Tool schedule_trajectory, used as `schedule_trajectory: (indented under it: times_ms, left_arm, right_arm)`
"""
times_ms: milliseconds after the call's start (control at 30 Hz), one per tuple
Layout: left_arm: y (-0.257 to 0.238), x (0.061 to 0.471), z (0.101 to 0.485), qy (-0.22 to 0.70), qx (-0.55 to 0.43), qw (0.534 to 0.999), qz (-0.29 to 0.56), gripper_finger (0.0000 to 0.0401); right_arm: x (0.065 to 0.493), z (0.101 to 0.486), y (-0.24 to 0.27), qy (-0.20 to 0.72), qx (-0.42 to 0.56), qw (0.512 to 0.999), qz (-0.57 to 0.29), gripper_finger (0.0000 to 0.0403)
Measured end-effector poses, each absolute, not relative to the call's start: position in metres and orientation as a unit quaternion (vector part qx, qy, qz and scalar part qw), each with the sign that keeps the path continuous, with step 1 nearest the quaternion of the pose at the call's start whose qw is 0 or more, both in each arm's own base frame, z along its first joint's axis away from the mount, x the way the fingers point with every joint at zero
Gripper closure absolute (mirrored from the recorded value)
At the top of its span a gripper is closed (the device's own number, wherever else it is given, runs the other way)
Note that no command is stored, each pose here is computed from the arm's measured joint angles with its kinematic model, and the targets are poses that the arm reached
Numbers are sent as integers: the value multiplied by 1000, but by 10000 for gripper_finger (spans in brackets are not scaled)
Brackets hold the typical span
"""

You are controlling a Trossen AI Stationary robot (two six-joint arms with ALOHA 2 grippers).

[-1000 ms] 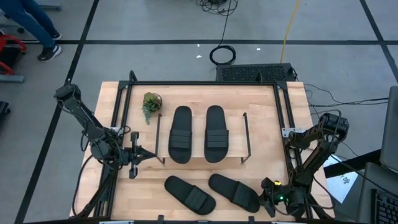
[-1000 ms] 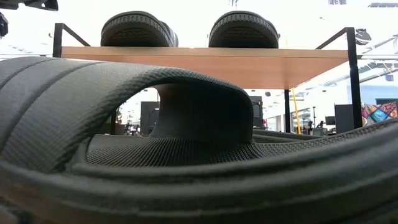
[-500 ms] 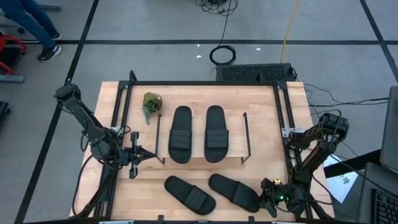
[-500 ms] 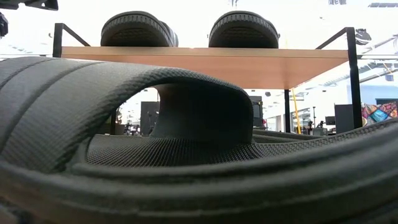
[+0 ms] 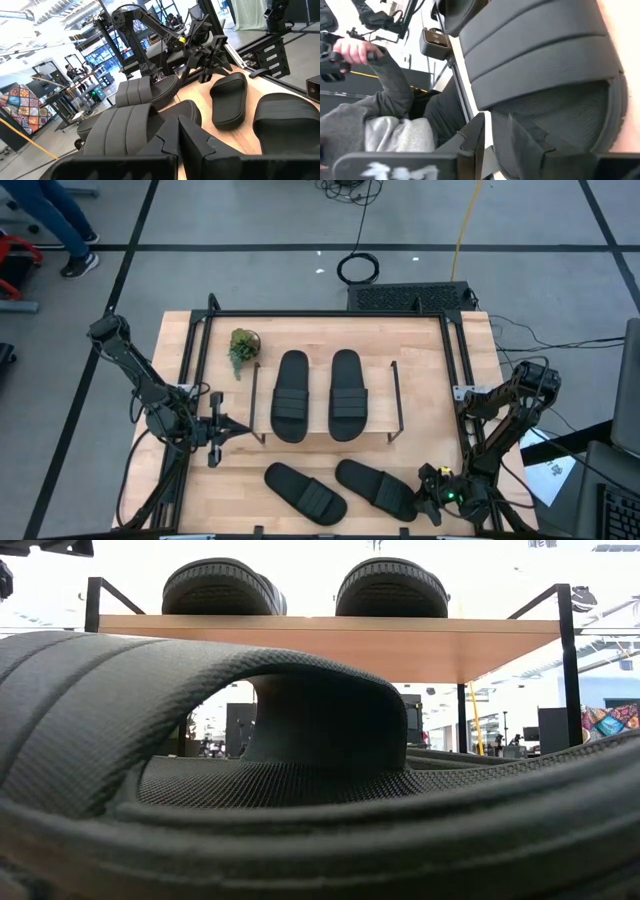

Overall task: Pick and place slides into the shelf
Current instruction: Put the black slipper under the shelf

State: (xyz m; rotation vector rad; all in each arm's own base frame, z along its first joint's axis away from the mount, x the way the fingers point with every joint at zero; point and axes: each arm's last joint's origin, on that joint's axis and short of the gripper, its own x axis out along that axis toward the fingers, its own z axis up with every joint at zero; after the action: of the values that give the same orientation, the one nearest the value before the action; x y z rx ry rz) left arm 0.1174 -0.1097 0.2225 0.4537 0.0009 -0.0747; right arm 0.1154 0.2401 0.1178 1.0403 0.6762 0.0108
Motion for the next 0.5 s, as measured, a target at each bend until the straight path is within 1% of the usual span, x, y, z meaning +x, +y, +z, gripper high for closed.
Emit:
schedule_trajectory:
  times_ms: [100, 367, 500]
  left_arm:
    - [-110, 117, 223, 0, 225, 974, -37, 399]
    - [-110, 117, 222, 1, 225, 974, -37, 381]
    - [-110, 117, 222, 1, 225, 974, -37, 383]
  right_arm:
    - [116, 119, 241, 314, 496, 809, 6, 302]
    - [121, 117, 238, 331, 546, 770, -17, 205]
    - [125, 116, 234, 326, 558, 762, -31, 170]
